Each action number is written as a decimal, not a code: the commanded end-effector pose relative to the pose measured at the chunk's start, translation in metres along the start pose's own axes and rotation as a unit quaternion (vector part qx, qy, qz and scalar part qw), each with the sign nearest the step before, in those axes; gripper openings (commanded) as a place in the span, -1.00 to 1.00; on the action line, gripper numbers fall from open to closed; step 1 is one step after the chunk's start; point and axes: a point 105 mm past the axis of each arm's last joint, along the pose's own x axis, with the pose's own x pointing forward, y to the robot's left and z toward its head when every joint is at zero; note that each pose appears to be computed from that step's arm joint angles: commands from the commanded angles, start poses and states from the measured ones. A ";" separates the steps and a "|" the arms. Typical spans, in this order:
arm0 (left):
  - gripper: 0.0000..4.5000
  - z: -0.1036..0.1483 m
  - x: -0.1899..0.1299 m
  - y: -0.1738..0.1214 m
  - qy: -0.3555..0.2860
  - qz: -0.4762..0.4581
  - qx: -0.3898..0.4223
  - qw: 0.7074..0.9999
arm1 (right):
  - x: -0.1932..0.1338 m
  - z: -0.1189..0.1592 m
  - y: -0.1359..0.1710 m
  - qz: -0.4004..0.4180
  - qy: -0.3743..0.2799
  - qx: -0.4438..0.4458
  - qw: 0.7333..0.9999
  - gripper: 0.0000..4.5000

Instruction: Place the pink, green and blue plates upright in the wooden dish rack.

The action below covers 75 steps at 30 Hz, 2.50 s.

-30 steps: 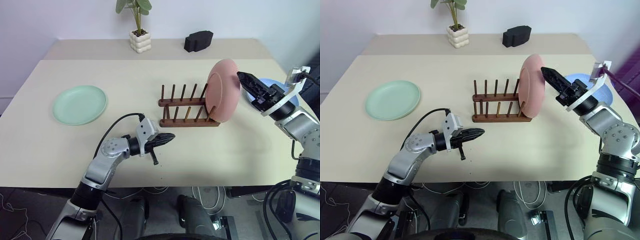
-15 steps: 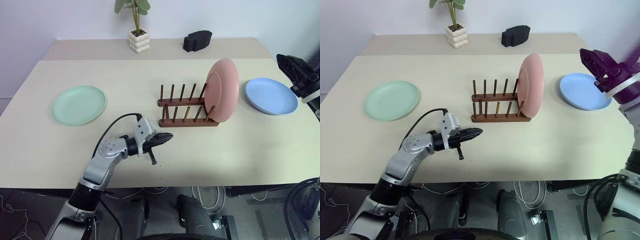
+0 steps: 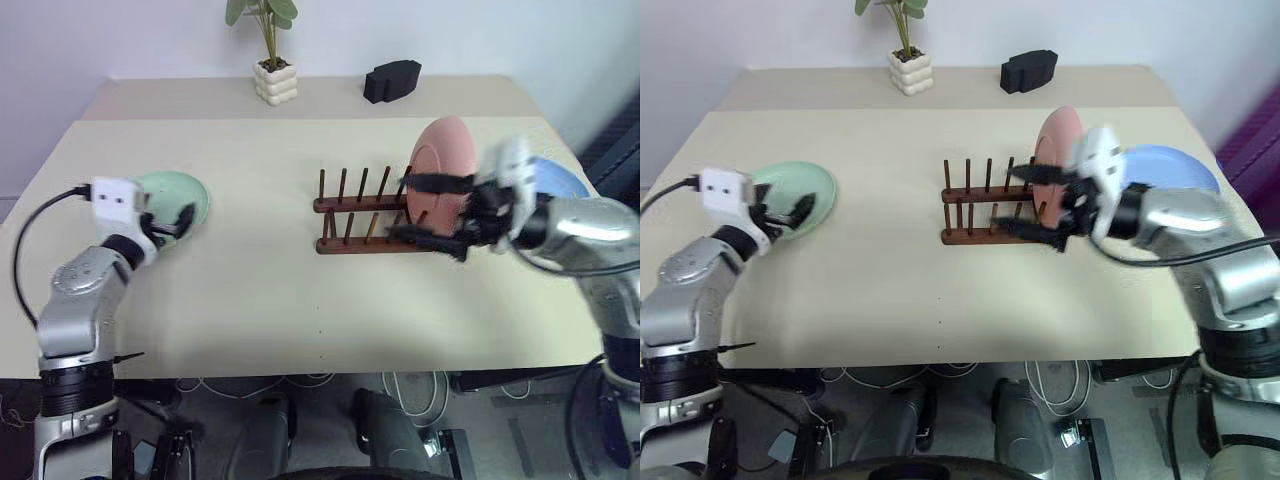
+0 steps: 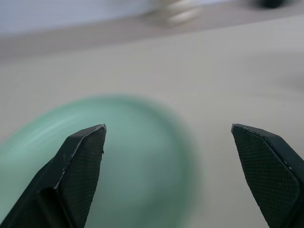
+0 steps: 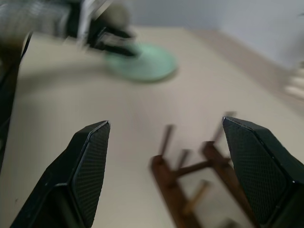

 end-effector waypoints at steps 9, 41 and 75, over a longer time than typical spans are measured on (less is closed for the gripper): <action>0.99 -0.022 -0.016 0.065 0.102 0.182 -0.057 0.976 | 0.029 -0.010 0.019 0.038 -0.009 -0.021 0.999 0.72; -0.97 0.094 0.021 0.001 -0.153 0.075 -0.102 0.980 | 0.041 -0.002 0.000 -0.035 -0.005 -0.105 0.994 0.72; -1.00 0.180 -0.005 -0.147 -0.228 -0.114 -0.009 0.967 | 0.118 0.014 -0.016 -0.111 -0.005 -0.402 0.909 -0.97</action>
